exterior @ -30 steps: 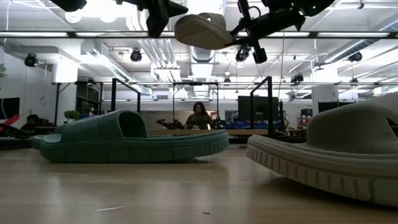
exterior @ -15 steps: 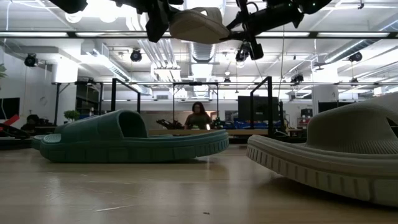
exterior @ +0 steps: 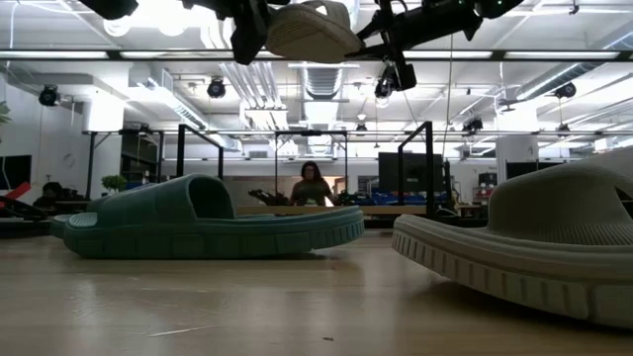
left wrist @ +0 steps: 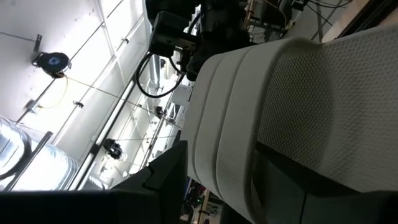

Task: Pick and place slides into the shelf
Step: Put the top gray slipper on the shelf

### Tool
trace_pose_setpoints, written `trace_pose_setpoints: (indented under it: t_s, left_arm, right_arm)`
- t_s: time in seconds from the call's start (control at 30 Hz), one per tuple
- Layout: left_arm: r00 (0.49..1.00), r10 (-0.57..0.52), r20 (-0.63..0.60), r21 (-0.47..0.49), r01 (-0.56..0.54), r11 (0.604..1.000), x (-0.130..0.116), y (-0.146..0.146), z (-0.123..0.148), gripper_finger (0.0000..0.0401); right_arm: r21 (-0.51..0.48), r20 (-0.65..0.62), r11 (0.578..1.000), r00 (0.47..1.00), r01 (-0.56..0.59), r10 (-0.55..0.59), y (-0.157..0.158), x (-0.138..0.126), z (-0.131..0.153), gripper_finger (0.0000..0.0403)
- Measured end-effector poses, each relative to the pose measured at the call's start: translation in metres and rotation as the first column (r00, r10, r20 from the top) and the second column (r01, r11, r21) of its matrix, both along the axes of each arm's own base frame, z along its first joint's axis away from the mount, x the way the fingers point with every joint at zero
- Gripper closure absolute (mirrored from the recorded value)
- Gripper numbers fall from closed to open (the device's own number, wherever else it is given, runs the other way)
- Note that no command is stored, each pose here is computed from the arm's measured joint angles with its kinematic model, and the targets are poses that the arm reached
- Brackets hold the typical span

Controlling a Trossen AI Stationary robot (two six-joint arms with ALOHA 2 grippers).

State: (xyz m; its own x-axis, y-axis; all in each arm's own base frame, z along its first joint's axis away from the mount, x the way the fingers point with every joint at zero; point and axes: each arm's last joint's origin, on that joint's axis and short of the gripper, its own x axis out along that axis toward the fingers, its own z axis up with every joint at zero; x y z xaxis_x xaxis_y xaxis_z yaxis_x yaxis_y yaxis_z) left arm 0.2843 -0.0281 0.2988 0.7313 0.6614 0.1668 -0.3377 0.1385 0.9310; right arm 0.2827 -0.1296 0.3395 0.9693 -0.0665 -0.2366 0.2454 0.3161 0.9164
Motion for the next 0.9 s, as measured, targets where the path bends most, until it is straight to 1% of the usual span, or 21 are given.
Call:
trace_pose_setpoints:
  t_s: [0.1,0.2,0.3,0.4,0.47,0.53,0.57,0.77,0.83,0.9]
  left_arm:
    - [1.0,-0.001,0.001,0.0,0.001,1.0,0.0,0.0,0.0,0.0255]
    - [1.0,-0.001,0.001,0.0,0.001,1.0,0.0,0.0,0.0,0.0281]
    - [1.0,-0.003,0.002,-0.001,0.003,1.0,0.0,0.0,0.0,0.032]
    - [1.0,-0.004,0.01,-0.003,0.004,1.0,0.0,0.0,0.001,0.0367]
    - [0.998,0.0,0.062,-0.039,0.002,0.999,-0.001,0.0,0.003,0.039]
    - [0.992,0.029,0.123,-0.092,-0.018,0.996,-0.001,0.001,0.009,0.0395]
    - [0.99,0.044,0.136,-0.104,-0.029,0.994,-0.001,0.001,0.012,0.0397]
    - [0.985,0.063,0.16,-0.114,-0.045,0.993,0.001,0.001,0.024,0.0399]
    - [0.985,0.067,0.157,-0.114,-0.049,0.992,0.001,0.001,0.024,0.04]
    - [0.984,0.074,0.16,-0.118,-0.055,0.991,0.001,0.001,0.024,0.04]
  right_arm:
    - [0.0,0.0,1.0,1.0,-0.004,0.004,0.001,0.0,0.0,0.0356]
    - [-0.001,0.002,1.0,1.0,-0.004,0.004,0.001,0.001,0.0,0.0356]
    - [-0.003,0.003,1.0,1.0,-0.007,0.007,0.001,0.001,0.0,0.0356]
    - [-0.006,0.007,1.0,1.0,-0.015,0.015,0.001,0.001,0.001,0.0356]
    - [-0.013,0.011,0.999,0.999,-0.03,0.031,0.002,0.001,0.001,0.0356]
    - [-0.016,0.014,0.999,0.999,-0.036,0.037,0.003,0.001,0.002,0.0356]
    - [-0.017,0.016,0.999,0.999,-0.037,0.038,0.003,0.001,0.002,0.0356]
    - [-0.058,0.02,0.998,1.0,-0.017,0.018,0.003,0.002,0.003,0.0355]
    - [-0.074,0.028,0.997,1.0,-0.009,0.011,0.002,0.002,0.004,0.0334]
    - [-0.086,0.041,0.996,0.999,-0.002,0.005,0.002,0.002,0.005,0.0299]
